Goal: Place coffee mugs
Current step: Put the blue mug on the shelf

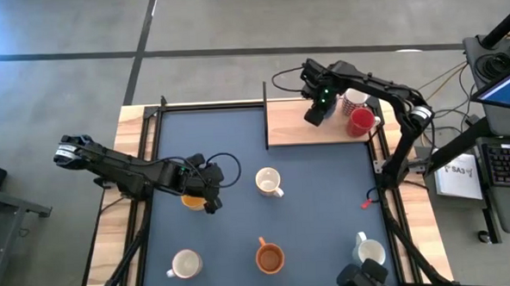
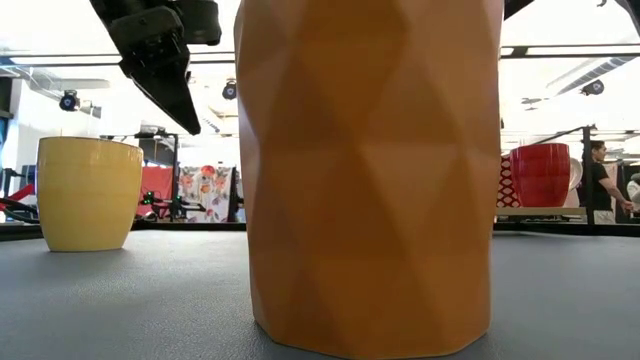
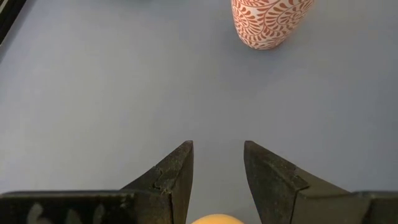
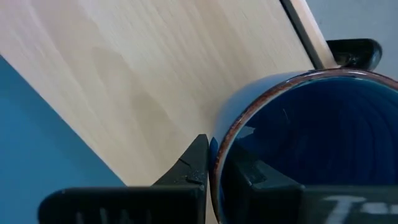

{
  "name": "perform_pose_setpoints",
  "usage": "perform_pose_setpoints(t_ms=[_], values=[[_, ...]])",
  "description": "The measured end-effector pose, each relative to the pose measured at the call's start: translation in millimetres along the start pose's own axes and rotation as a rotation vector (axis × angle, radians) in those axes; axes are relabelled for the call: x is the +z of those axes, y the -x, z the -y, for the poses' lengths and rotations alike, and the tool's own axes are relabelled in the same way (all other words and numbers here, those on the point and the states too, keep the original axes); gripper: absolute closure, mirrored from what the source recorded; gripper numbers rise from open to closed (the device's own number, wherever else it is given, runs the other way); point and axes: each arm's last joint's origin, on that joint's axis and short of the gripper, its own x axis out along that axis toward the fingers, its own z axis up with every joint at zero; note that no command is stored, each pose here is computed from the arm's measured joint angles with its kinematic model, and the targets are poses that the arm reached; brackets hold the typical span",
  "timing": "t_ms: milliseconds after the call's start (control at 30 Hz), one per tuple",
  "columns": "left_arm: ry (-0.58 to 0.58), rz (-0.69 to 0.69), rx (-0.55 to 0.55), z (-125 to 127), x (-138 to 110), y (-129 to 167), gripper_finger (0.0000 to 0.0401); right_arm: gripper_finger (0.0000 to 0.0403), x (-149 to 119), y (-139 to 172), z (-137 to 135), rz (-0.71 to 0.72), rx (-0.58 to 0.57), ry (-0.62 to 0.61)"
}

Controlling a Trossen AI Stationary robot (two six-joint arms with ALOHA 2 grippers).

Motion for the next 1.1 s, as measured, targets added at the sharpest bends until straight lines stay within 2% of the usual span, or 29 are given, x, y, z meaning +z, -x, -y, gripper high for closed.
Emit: perform_pose_setpoints(t_ms=[367, 500, 700, 1100], values=[[0.009, 0.0, -0.001, 0, 0, 0, 0.0276, 0.0389, -4, 1, 22, 0.006, -0.005, -0.045], [0.011, 0.002, -0.002, 0, 0, 0, 0.0276, 0.0389, -4, 1, 22, 0.02, 0.048, -0.05], [0.014, 0.008, -0.005, 1, 1, 0, 0.0276, 0.0388, -4, 1, 22, 0.02, 0.043, -0.049], [0.016, 0.013, -0.009, 1, 1, 0, 0.0276, 0.0341, -4, 2, 23, 0.028, 0.03, -0.041]])
